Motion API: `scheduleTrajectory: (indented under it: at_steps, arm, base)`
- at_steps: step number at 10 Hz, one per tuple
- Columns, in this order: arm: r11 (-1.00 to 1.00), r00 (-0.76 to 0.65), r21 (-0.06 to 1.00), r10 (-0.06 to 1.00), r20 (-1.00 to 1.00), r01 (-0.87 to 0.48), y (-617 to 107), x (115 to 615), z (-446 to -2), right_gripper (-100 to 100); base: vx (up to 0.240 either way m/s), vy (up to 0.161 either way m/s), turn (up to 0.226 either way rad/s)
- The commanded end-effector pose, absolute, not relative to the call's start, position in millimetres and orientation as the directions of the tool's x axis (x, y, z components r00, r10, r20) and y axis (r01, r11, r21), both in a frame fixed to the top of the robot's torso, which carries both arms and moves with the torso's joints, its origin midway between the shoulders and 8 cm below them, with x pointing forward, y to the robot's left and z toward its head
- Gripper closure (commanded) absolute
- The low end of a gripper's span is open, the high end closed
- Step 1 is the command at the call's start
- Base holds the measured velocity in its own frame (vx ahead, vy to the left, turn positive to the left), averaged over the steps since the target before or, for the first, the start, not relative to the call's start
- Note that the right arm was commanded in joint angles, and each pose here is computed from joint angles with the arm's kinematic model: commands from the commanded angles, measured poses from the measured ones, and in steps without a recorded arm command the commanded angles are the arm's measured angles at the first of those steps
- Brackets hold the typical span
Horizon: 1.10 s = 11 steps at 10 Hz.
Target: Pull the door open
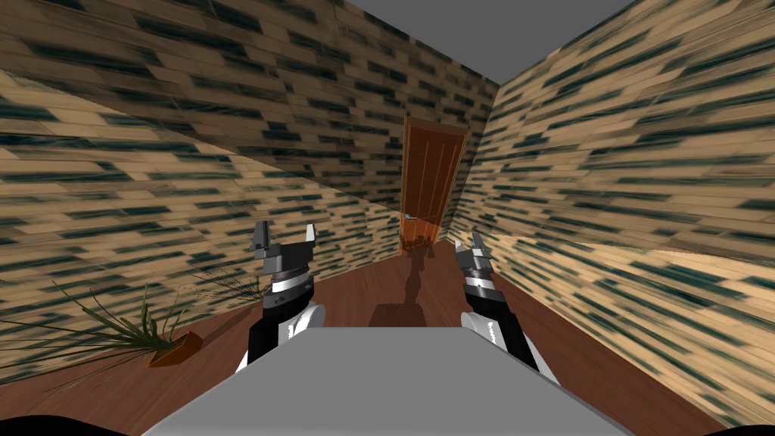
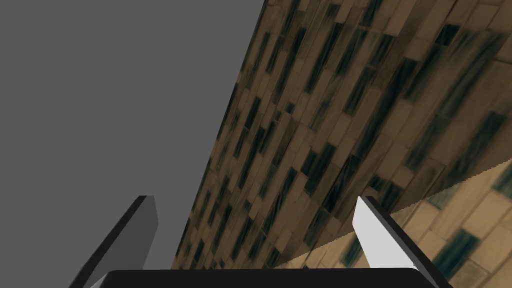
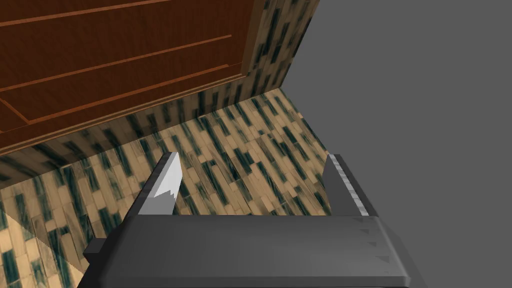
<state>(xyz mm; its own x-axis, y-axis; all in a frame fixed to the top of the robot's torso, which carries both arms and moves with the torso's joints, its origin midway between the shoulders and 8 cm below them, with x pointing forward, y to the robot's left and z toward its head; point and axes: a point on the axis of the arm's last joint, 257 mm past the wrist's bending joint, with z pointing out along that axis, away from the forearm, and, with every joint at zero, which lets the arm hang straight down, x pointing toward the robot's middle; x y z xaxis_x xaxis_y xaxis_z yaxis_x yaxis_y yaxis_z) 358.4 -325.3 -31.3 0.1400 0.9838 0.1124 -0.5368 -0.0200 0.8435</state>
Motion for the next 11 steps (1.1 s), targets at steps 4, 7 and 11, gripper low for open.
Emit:
scheduleTrajectory:
  at_steps: [4, 7, 11]
  arm:
    - [-0.047, 0.119, 0.860, 0.985, 0.124, -0.507, -323.4, 373.5, -59.2, -100]
    - [-0.069, 0.104, 0.874, 0.985, 0.135, -0.481, -321.9, 385.2, -82.7, -100]
    - [-0.088, 0.091, 0.886, 0.985, 0.145, -0.456, -320.5, 395.4, -105.0, -100]
  base:
    - [0.094, -0.038, 0.067]
    - [0.117, -0.059, 0.071]
    - [0.092, -0.052, 0.063]
